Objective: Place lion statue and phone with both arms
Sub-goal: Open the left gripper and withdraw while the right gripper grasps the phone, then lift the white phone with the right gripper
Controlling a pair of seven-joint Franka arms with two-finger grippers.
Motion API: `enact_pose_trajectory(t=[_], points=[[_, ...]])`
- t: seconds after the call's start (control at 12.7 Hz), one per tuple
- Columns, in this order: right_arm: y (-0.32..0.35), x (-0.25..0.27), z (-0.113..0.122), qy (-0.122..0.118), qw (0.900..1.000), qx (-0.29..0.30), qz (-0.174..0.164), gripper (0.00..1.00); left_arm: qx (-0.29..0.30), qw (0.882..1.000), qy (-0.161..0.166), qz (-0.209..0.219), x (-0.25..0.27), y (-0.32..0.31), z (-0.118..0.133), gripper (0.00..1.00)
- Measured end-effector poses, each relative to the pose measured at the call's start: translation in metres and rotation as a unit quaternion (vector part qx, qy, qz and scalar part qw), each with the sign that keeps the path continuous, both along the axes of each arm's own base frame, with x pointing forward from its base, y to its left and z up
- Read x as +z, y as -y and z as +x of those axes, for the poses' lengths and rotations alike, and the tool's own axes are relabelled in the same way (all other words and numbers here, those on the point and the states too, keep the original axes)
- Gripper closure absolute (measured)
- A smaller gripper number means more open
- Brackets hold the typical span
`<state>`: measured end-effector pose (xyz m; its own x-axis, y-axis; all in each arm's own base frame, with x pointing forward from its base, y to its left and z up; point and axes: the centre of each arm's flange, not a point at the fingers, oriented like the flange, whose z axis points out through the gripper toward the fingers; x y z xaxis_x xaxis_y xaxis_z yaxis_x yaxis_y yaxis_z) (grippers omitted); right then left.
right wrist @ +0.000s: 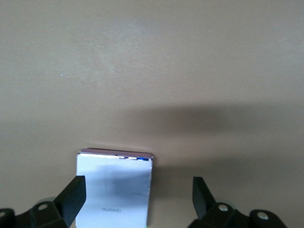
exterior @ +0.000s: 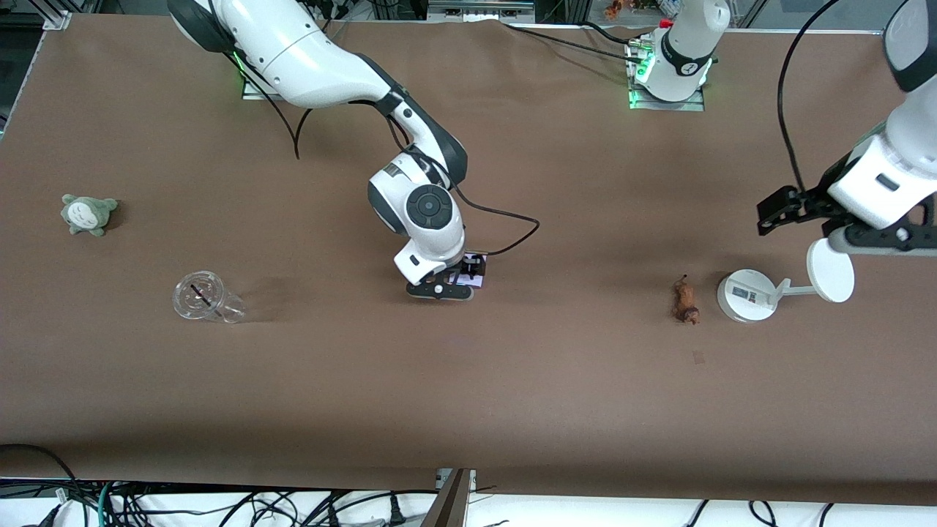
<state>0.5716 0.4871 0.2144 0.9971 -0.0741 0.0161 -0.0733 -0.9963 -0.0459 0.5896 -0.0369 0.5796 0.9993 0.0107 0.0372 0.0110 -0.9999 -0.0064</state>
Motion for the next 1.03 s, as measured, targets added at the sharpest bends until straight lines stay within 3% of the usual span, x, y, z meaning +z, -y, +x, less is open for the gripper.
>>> enact_pose_trajectory(t=[0.39, 1.03], points=[[-0.02, -0.012, -0.013, 0.009, 1.0, 0.02, 0.003, 0.01, -0.005, 1.0, -0.011, 0.005, 0.018, 0.002, -0.042, 0.0], [-0.024, -0.043, -0.017, 0.02, 0.999, 0.033, -0.001, 0.0, -0.016, 1.0, -0.026, 0.006, 0.011, 0.012, -0.044, 0.0]])
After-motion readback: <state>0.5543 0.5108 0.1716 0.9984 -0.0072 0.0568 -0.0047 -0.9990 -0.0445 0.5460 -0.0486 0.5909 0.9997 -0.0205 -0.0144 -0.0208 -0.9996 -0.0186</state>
